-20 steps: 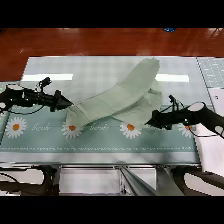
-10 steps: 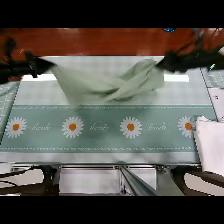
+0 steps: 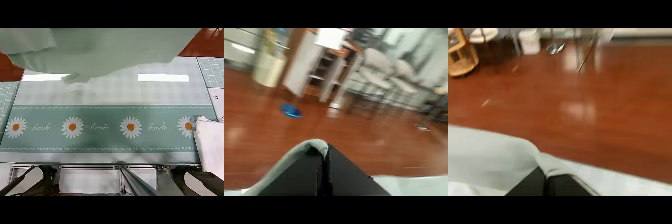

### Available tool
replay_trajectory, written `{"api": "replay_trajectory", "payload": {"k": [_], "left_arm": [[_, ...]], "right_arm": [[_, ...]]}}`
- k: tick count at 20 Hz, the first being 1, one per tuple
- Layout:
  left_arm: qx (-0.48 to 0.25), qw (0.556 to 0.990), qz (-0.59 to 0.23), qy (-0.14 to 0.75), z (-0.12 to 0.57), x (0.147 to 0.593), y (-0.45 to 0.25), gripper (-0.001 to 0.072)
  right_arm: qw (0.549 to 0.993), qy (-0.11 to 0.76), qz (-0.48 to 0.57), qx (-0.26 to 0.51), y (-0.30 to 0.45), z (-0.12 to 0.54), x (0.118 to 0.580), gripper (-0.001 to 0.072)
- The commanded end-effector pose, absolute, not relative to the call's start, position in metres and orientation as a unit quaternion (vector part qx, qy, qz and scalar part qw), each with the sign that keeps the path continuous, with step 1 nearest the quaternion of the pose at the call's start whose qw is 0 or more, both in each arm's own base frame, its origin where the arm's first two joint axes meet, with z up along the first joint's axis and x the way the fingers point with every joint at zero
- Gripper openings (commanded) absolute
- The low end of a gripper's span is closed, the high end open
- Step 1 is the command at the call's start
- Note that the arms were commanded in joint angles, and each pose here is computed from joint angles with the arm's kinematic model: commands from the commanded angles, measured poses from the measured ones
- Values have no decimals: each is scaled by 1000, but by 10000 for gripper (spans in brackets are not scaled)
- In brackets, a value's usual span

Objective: Fold the shirts.

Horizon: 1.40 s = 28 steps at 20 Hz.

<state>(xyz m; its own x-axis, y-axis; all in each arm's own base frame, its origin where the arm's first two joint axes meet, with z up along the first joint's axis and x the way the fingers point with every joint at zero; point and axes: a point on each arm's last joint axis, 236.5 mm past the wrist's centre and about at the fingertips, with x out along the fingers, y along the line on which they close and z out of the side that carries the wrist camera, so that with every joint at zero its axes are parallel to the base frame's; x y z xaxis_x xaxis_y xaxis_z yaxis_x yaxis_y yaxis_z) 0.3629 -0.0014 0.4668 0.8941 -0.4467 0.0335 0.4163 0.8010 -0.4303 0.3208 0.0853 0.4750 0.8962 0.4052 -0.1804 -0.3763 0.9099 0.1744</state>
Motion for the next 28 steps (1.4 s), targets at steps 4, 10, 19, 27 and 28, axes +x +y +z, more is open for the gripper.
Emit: {"api": "replay_trajectory", "payload": {"k": [4,10,19,27,28], "left_arm": [[-39,998,-48,-6,505,242,-18,14],[27,999,9,32,481,160,7,14],[51,953,76,289,311,268,26,14],[46,902,51,427,126,460,-15,15],[43,896,54,438,109,480,-13,15]], "right_arm": [[989,70,132,10,65,488,193,22],[990,132,50,27,33,439,151,22],[936,332,86,77,45,299,237,22],[878,438,122,149,53,145,426,22],[876,436,121,166,54,129,452,22]]}}
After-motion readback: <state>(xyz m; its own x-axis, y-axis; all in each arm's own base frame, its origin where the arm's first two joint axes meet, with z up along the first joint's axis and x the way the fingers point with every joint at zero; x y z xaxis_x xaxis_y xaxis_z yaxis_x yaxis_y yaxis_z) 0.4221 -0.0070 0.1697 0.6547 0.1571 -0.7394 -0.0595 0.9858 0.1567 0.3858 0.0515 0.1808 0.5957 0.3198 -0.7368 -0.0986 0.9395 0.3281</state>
